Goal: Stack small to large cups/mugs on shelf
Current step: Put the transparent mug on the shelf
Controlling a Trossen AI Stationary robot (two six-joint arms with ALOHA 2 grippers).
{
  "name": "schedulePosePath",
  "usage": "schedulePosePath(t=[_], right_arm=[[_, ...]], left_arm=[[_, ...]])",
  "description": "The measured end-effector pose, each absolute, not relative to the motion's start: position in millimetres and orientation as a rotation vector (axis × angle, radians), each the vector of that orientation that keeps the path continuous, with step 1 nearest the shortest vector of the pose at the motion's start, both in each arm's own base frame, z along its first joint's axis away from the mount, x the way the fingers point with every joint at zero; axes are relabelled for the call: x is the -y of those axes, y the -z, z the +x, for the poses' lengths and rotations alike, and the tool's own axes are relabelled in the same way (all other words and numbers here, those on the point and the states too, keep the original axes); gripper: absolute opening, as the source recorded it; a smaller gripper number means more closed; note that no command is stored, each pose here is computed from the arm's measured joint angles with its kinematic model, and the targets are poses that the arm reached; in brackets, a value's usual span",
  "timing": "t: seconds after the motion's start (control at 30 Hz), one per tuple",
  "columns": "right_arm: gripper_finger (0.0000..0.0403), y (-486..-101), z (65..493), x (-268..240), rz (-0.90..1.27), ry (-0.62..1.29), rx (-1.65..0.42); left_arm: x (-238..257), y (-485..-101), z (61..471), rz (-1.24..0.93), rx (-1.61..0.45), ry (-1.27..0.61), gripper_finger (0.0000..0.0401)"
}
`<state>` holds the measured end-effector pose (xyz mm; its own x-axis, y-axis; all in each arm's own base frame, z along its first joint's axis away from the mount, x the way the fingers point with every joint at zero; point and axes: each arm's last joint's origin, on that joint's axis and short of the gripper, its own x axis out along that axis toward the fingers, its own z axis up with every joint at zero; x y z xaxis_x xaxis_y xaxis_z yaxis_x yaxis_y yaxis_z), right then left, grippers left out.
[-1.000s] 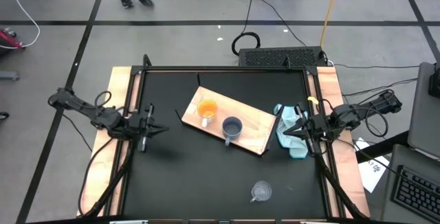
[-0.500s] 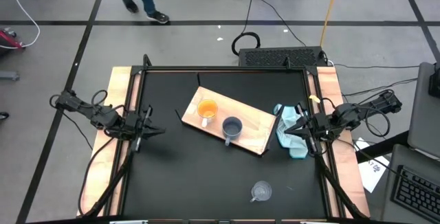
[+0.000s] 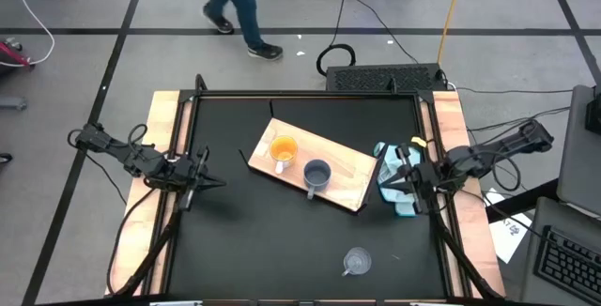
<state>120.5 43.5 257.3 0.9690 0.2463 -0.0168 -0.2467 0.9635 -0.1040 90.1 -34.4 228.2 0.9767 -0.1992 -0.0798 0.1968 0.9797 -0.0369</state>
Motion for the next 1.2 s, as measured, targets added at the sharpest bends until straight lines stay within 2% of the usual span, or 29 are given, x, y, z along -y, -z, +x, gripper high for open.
schedulePosePath(t=[0.17, 0.37, 0.8, 1.2], right_arm=[[0.0000, -258.1, 129.2, -49.9, -0.192, -0.342, 0.036], [0.0016, -273.4, 135.4, -52.5, -0.150, -0.341, 0.116], [0.0123, -323.7, 164.8, -76.3, -0.012, -0.409, -0.194], [0.0144, -355.6, 200.1, -126.9, 0.096, -0.519, -0.299]], left_arm=[[34.4, -228.4, 90.2, 0.000, -0.078, 0.200, 0.0018], [34.4, -229.3, 90.2, 0.002, -0.069, 0.200, 0.0020], [35.8, -229.6, 89.9, 0.013, -0.067, 0.249, 0.0021], [35.9, -235.9, 90.0, -0.004, -0.005, 0.252, 0.0021]])
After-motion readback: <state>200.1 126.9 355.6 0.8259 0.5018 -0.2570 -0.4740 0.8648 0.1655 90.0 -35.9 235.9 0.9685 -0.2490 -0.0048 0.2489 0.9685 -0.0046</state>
